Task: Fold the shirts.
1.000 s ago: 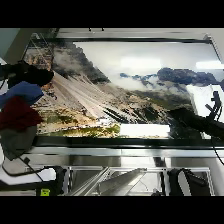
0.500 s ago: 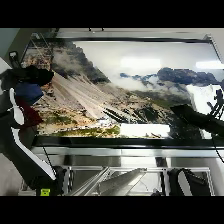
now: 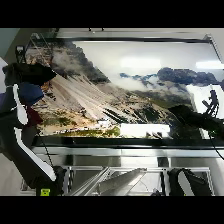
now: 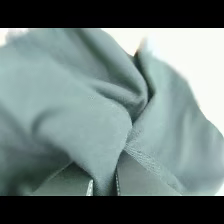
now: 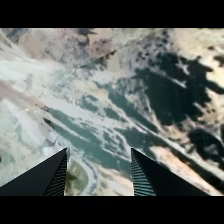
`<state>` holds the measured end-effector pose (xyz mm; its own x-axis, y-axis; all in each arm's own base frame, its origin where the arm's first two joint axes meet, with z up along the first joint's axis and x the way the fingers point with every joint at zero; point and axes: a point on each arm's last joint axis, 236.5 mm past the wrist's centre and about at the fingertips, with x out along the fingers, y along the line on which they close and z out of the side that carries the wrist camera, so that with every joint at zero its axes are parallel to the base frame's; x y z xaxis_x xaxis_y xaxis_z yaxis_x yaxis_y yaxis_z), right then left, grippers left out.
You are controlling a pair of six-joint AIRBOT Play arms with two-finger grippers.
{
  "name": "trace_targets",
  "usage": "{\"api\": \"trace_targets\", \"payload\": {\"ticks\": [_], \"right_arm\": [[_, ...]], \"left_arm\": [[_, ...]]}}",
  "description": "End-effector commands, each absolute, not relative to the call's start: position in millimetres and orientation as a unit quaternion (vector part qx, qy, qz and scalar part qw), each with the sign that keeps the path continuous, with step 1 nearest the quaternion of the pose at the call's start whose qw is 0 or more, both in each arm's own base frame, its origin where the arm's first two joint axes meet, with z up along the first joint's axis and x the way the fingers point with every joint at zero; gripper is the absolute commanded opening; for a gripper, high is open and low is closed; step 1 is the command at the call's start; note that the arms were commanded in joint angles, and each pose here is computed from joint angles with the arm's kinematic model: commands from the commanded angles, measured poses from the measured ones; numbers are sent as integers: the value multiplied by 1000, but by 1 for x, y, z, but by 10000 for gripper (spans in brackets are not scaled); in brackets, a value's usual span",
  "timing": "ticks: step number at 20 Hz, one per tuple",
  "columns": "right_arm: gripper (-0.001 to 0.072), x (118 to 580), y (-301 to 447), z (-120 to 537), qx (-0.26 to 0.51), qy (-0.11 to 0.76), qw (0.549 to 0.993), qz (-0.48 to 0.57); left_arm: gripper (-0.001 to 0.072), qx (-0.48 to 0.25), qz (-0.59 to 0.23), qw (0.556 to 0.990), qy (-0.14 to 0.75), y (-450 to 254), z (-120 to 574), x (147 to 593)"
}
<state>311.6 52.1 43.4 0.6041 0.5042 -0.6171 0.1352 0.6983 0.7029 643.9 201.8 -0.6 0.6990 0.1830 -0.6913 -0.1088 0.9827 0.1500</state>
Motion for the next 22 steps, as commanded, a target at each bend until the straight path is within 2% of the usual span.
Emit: {"api": "trace_targets", "payload": {"ticks": [1,4,7,12,15,17,18,19,20,22], "right_arm": [[442,310,63,44,337,431,824,145],[442,312,79,57,310,406,838,191],[442,312,82,67,281,386,852,216],[443,295,97,69,262,400,840,257],[443,287,102,69,261,410,831,272],[444,286,103,69,262,412,829,275],[446,284,105,69,262,414,826,278],[497,282,106,69,262,417,823,282],[648,279,108,69,263,421,819,287],[660,276,112,69,278,429,810,288]], "left_arm": [[20,82,55,952,290,146,118,653],[20,17,-51,966,255,35,199,625],[19,-44,-193,932,305,-87,214,557],[20,-18,-310,820,482,-214,125,435],[20,6,-348,764,544,-266,62,380],[22,24,-365,741,563,-292,32,355],[48,30,-372,735,567,-300,27,349],[425,32,-375,735,564,-305,26,348],[691,25,-371,740,561,-306,29,351],[691,23,-366,740,563,-295,40,358]]}}
